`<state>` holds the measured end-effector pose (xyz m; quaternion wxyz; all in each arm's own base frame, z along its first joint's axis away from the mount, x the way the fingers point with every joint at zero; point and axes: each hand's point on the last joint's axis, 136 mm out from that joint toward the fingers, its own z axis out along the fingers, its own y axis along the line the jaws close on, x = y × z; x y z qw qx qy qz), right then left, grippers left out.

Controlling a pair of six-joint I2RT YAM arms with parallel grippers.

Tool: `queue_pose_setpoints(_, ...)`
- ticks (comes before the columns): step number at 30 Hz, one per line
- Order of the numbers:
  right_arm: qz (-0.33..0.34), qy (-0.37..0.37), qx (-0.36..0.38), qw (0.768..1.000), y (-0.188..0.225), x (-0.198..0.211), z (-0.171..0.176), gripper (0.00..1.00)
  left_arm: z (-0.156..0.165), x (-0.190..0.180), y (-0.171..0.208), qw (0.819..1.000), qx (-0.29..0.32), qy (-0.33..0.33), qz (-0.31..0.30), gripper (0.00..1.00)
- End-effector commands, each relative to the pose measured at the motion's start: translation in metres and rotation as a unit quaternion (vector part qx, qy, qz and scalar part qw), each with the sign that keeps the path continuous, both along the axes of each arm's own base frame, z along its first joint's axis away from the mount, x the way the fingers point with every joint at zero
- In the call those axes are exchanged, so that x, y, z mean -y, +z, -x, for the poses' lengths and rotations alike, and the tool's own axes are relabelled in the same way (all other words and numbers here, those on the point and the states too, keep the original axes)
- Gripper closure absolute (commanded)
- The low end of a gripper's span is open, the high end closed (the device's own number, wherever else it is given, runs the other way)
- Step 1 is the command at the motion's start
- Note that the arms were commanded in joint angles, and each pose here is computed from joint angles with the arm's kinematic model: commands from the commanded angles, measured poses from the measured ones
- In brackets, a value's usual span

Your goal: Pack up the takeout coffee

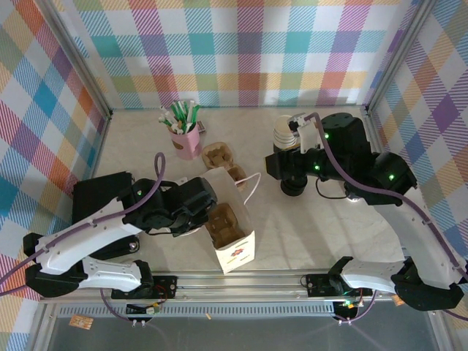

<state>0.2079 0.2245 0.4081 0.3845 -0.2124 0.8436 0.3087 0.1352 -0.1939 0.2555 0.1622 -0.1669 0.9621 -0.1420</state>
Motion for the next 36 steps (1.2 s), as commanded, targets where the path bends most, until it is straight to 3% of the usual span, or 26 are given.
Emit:
queue_pose_setpoints(1,-0.006,-0.005,-0.014,1.000,-0.002,0.001,0.000,0.35,0.001,-0.004,-0.009,1.000,-0.010,-0.019,-0.022,1.00)
queue_pose_setpoints(10,-0.017,-0.014,-0.031,0.999,0.001,0.000,0.002,0.38,-0.010,-0.010,-0.003,0.997,0.004,-0.070,-0.033,1.00)
queue_pose_setpoints(23,-0.021,-0.021,-0.065,0.997,-0.007,0.000,0.006,0.42,-0.012,-0.028,-0.011,0.988,-0.037,-0.132,-0.072,1.00)
queue_pose_setpoints(24,-0.019,-0.020,-0.067,0.997,-0.008,0.000,0.007,0.42,-0.013,-0.027,-0.012,0.987,-0.040,-0.137,-0.074,0.98)
queue_pose_setpoints(28,-0.006,-0.026,-0.067,0.997,-0.010,0.003,0.004,0.41,-0.014,-0.026,-0.010,0.985,-0.045,-0.142,-0.081,0.70)
queue_pose_setpoints(32,0.020,-0.037,-0.066,0.997,-0.016,0.007,0.000,0.41,-0.016,-0.021,-0.003,0.988,-0.043,-0.133,-0.068,0.60)
queue_pose_setpoints(36,0.025,-0.035,-0.067,0.997,-0.016,0.005,-0.003,0.40,-0.012,-0.013,-0.002,0.989,-0.057,-0.126,-0.043,0.57)
